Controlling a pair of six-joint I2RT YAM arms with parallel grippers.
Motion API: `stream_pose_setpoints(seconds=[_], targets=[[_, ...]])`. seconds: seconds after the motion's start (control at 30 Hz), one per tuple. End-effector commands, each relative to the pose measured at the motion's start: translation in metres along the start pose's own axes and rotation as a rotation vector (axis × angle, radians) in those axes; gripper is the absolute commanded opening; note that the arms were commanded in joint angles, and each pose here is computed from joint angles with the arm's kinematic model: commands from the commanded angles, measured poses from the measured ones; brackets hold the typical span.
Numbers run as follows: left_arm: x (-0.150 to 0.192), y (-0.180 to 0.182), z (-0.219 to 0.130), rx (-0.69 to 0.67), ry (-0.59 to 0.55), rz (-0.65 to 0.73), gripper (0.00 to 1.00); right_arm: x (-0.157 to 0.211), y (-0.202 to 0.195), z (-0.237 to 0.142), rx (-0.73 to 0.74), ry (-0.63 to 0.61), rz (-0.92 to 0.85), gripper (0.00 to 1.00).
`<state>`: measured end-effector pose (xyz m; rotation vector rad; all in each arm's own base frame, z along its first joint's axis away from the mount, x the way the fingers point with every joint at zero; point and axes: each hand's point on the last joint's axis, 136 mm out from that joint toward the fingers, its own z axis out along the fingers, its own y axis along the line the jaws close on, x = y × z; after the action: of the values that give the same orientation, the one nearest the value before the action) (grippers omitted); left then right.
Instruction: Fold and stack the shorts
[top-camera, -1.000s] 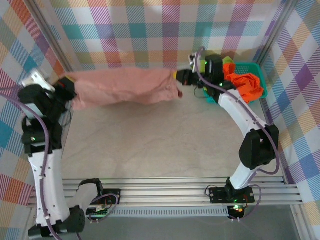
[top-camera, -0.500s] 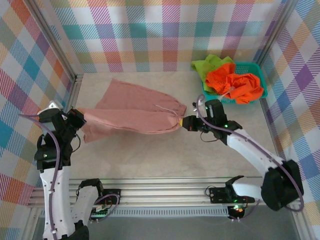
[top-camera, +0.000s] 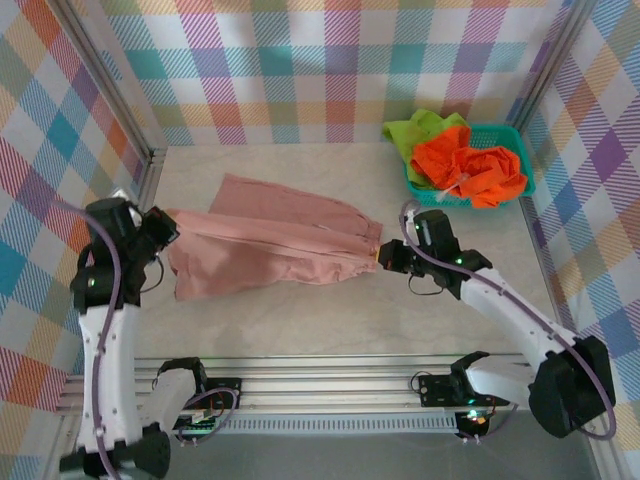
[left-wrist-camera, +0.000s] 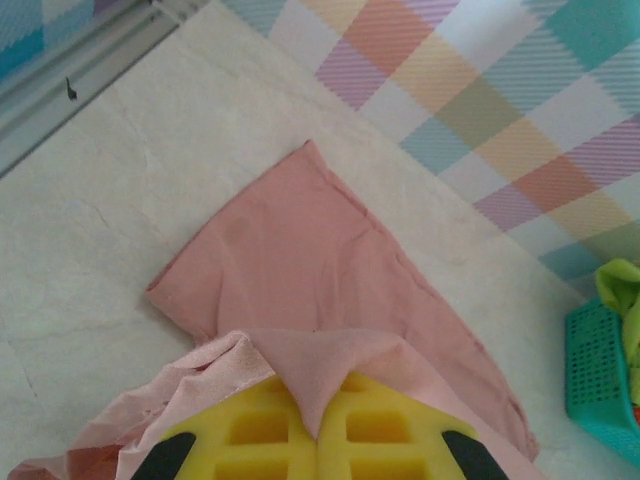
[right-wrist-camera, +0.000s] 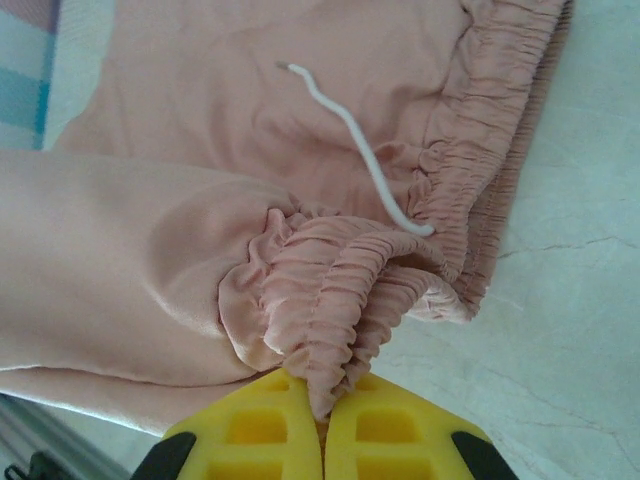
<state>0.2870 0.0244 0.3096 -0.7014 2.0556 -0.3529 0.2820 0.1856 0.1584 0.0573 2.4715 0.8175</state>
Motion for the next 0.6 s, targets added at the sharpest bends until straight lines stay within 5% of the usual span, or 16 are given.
stream_pose_setpoints(seconds=[0.0, 0.57], targets=[[-0.030, -0.018, 0.023, 0.012, -0.061, 0.044, 0.00, -0.023, -0.005, -0.001, 0.073, -0.053, 0.041, 0.00], [-0.061, -0.047, 0.152, -0.032, 0.049, 0.057, 0.00, -0.087, -0.018, 0.031, 0.134, -0.102, 0.183, 0.01]])
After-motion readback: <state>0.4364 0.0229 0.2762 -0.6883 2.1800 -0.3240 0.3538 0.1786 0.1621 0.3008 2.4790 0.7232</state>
